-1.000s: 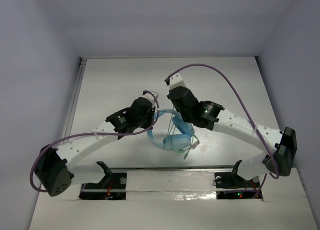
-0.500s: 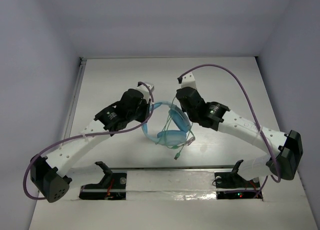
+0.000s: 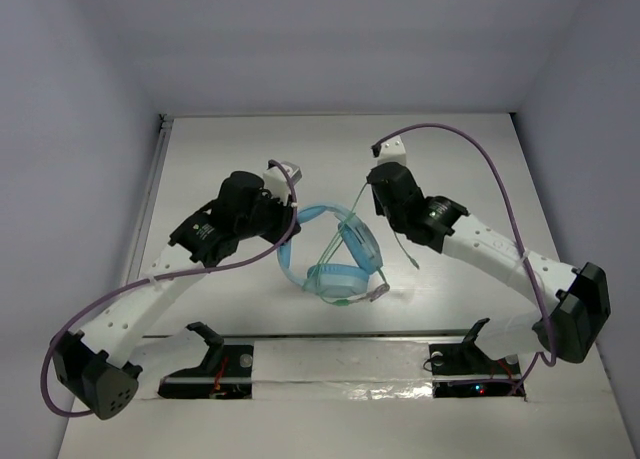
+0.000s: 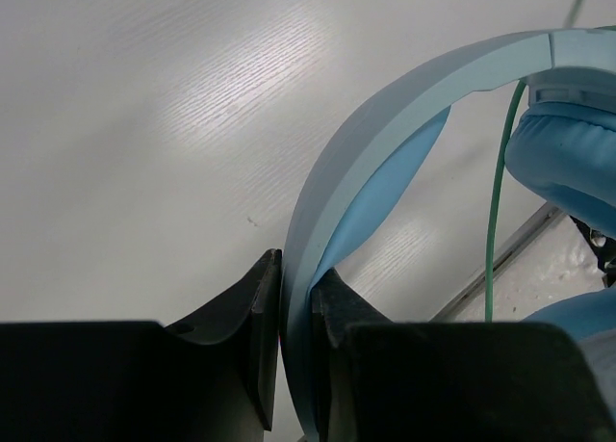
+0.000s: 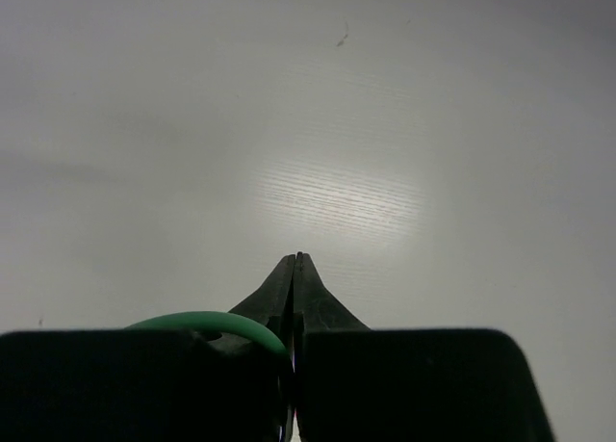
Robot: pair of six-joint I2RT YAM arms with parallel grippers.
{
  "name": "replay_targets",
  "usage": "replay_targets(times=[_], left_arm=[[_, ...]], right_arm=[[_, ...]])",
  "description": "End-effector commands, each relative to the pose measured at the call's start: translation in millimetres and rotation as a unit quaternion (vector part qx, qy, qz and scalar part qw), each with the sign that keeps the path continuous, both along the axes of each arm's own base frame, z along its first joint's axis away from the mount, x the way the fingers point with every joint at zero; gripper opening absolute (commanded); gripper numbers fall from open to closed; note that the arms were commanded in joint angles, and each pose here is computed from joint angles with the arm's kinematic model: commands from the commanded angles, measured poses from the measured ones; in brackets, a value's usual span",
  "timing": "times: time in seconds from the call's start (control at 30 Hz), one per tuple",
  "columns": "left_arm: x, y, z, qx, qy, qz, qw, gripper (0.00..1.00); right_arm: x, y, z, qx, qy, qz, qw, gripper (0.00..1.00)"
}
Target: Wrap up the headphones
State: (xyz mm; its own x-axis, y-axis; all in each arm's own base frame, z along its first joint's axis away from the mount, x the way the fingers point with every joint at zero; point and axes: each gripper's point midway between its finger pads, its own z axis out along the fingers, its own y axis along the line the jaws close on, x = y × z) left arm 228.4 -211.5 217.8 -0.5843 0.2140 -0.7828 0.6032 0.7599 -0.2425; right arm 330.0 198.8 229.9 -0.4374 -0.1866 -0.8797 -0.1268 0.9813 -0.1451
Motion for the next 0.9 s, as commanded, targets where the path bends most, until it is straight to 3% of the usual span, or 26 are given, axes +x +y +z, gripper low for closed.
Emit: replay_targets(times=[0.0,0.07,0.4,0.57,0.87], left_arm=[[-5.1,-17.9,36.7,-0.061,-0.026,-0.04,0.997,0.0],[-4.0,-19.7,21.4,-0.052,-0.003,-0.038,0.998,0.0],[-8.3,-27.8,-11.4,-0.031,0.037,-0.049,0.998,0.0],[-13.0,-32.2,33.2,-0.086,-0.016,-0.062,0.994,0.0],[9.7,-19.6,81.9,-0.148,-0.064,-0.009,0.987,0.0]], right_arm=[[10.0,6.8,35.2,0.048,-0.043,0.009,0.998,0.04],[10.1,8.3,47.9,0.058,-0.053,0.013,0.997,0.0],[40.7,31.9,89.7,0.029,-0.087,0.032,0.995,0.0],[43.3,32.2,59.7,0.017,-0.057,0.028,0.998,0.0],[5.4,31.3,46.6,0.131,-0.044,0.052,0.989,0.0]])
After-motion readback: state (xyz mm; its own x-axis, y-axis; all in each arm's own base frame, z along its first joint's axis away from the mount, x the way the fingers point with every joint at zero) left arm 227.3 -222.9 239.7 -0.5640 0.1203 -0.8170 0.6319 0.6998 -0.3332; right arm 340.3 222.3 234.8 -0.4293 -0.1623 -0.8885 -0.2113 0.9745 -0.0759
